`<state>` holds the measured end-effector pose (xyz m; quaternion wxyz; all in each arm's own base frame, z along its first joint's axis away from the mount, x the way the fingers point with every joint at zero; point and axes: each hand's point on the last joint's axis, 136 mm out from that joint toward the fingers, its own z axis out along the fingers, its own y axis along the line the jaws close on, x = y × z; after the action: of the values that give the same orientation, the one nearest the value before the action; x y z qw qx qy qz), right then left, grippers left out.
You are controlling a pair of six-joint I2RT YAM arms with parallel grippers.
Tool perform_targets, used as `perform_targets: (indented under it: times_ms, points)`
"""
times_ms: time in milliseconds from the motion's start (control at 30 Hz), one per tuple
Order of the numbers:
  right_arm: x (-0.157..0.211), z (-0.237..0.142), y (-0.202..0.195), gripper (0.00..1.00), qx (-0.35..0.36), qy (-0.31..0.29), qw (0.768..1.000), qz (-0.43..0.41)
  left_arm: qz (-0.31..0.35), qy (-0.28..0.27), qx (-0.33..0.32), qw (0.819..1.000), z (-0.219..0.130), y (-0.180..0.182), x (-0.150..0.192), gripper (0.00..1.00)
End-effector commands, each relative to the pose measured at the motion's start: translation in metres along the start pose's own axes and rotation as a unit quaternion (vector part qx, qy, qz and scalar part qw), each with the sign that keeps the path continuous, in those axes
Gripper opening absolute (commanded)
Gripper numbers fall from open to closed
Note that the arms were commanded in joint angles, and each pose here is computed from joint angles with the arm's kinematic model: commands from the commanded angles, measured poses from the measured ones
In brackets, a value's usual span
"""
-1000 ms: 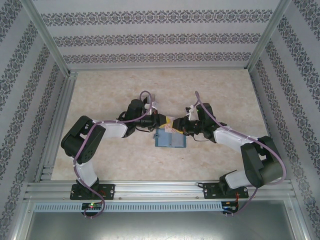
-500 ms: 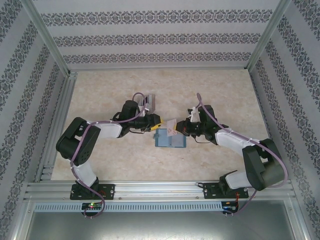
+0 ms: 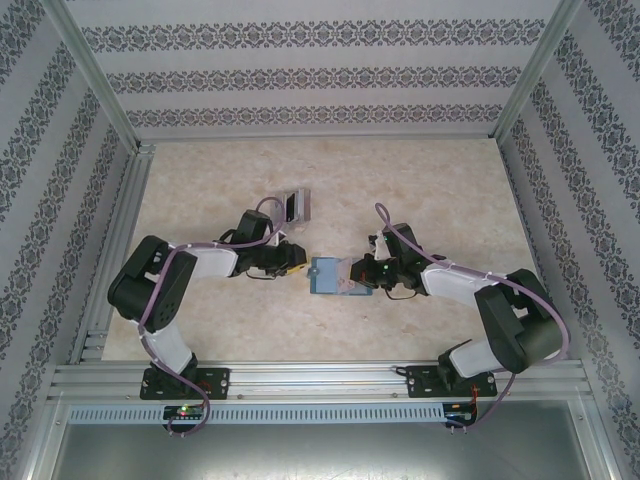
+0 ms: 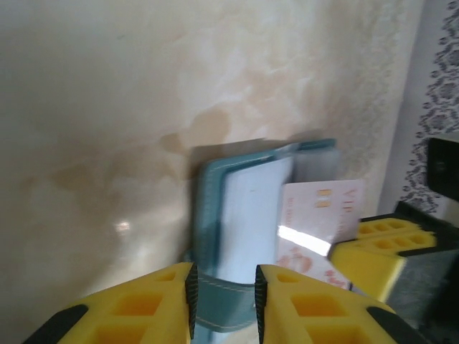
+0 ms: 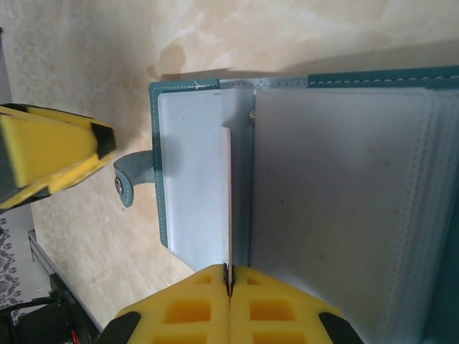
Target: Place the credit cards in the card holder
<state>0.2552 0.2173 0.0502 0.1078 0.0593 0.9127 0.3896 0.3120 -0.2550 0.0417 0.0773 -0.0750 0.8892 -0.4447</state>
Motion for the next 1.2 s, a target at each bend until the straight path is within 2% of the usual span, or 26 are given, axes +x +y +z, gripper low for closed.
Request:
perform_targets:
  times_ms: [0,1167]
  points:
    - [-0.003,-0.007,-0.001,0.05,0.004,-0.012,1.0,-0.011,0.004,0.018,-0.014,1.0,0.007,0.009,0.003,0.29]
    - [-0.009,0.014,-0.009,0.06,0.012,0.005,1.0,0.003,-0.001,0.036,-0.016,0.999,0.021,0.008,0.014,0.26]
